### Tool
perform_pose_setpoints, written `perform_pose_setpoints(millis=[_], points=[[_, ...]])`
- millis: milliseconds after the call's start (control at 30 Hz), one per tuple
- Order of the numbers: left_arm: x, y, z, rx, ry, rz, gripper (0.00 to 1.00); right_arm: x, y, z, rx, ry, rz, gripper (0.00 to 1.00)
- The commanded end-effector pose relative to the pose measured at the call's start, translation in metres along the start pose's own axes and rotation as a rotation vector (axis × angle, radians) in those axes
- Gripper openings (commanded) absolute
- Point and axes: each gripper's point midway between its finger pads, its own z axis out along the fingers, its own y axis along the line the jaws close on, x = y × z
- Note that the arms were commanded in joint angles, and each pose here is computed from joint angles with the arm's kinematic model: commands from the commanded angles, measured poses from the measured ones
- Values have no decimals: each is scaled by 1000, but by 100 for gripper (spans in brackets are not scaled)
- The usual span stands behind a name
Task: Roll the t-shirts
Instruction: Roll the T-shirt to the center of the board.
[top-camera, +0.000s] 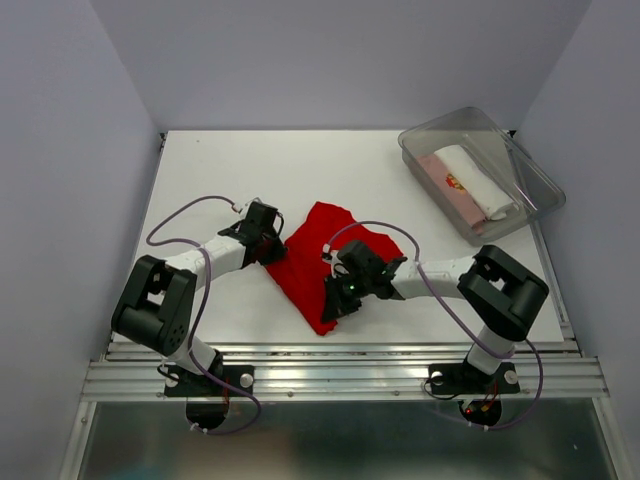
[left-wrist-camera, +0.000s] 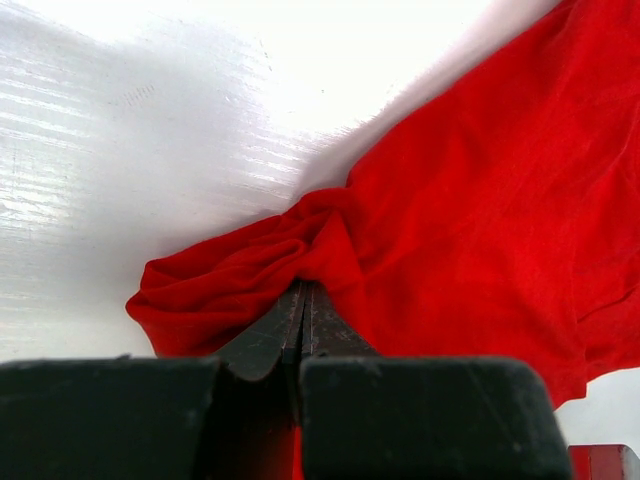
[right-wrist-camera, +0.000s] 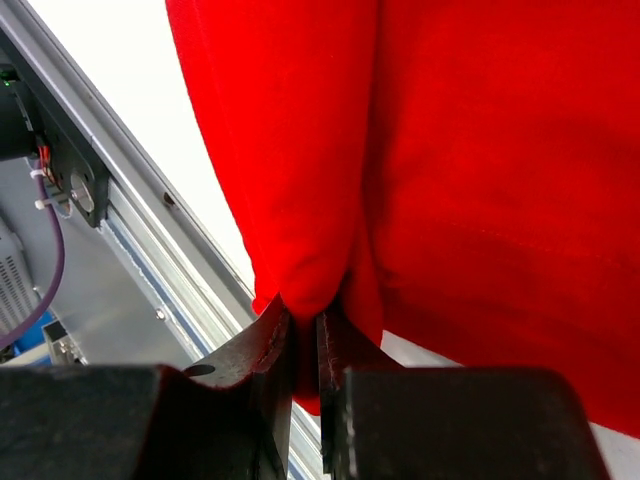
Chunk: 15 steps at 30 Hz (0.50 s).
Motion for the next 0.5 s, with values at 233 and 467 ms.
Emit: perform_pose_setpoints(millis=[233,467], points=[[-15,-4,-11,-6,-55,41,0,-11,-14,-24,127,-59,-49,59],[-20,0,-23,-26,-80,38,0,-39,9,-74,180,-209,-96,62]])
